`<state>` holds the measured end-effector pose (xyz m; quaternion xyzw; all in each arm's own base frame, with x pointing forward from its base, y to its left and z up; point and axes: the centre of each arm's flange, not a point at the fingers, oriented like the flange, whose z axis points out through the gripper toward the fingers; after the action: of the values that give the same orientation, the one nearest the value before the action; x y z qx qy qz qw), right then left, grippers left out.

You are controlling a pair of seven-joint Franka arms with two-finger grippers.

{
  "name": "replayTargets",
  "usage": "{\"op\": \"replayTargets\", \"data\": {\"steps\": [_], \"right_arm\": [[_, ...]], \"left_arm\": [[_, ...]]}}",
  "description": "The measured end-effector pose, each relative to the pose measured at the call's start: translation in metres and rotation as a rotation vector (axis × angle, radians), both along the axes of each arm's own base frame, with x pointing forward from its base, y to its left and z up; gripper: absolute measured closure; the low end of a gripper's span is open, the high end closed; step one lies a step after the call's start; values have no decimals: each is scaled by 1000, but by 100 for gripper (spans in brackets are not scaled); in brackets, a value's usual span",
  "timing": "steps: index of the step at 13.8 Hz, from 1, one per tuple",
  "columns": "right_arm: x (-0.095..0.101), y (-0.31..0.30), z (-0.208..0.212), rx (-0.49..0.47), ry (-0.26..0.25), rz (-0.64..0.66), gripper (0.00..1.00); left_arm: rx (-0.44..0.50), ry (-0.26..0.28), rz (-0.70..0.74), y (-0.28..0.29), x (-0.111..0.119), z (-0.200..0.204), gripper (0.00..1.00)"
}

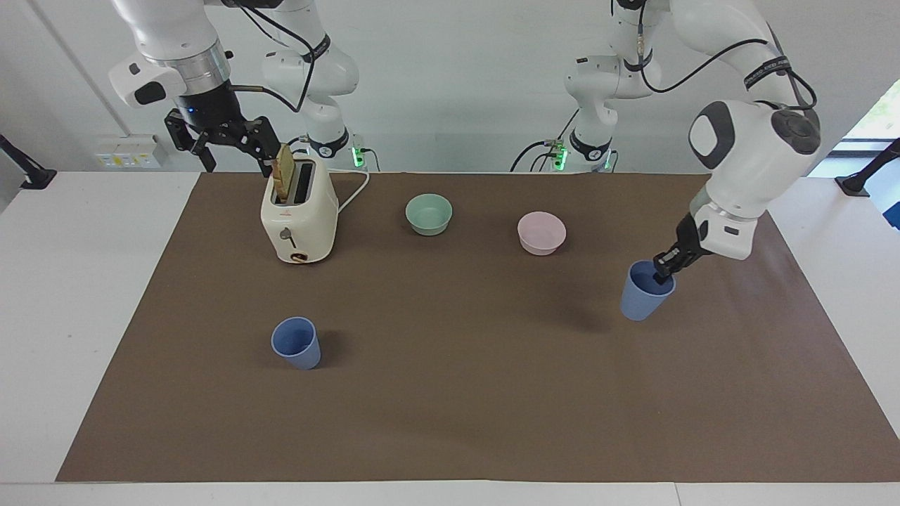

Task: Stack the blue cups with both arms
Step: 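Lift the blue cup with the left gripper and carry it toward the table center, then lower the blue cup onto the table and open the left gripper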

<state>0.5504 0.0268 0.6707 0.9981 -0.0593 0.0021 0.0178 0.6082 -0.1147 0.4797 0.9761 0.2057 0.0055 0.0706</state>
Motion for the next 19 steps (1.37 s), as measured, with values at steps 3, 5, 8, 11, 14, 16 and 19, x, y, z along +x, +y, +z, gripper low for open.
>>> {"op": "replayTargets", "data": {"steps": [3, 5, 8, 11, 14, 16, 19], "right_arm": [[-1, -6, -3, -1, 7, -10, 0], [-2, -6, -3, -2, 8, -11, 0], [-3, -6, -3, -2, 9, -3, 0], [-3, -6, -3, -2, 13, 80, 0], [-3, -8, -3, -2, 14, 88, 0], [-3, -9, -3, -2, 14, 88, 0], [-3, -9, -3, -2, 10, 87, 0]], "left_arm": [[-7, 14, 38, -71, -10, -4, 96], [-16, 7, 65, -113, -18, -8, 96], [-23, 13, 71, -177, -35, -30, 96], [-24, 16, 55, -213, -43, -57, 96], [-26, 9, 51, -224, -44, -75, 96], [-19, 21, 41, -230, -49, -85, 96], [-14, 26, 29, -238, -52, -96, 96]]}}
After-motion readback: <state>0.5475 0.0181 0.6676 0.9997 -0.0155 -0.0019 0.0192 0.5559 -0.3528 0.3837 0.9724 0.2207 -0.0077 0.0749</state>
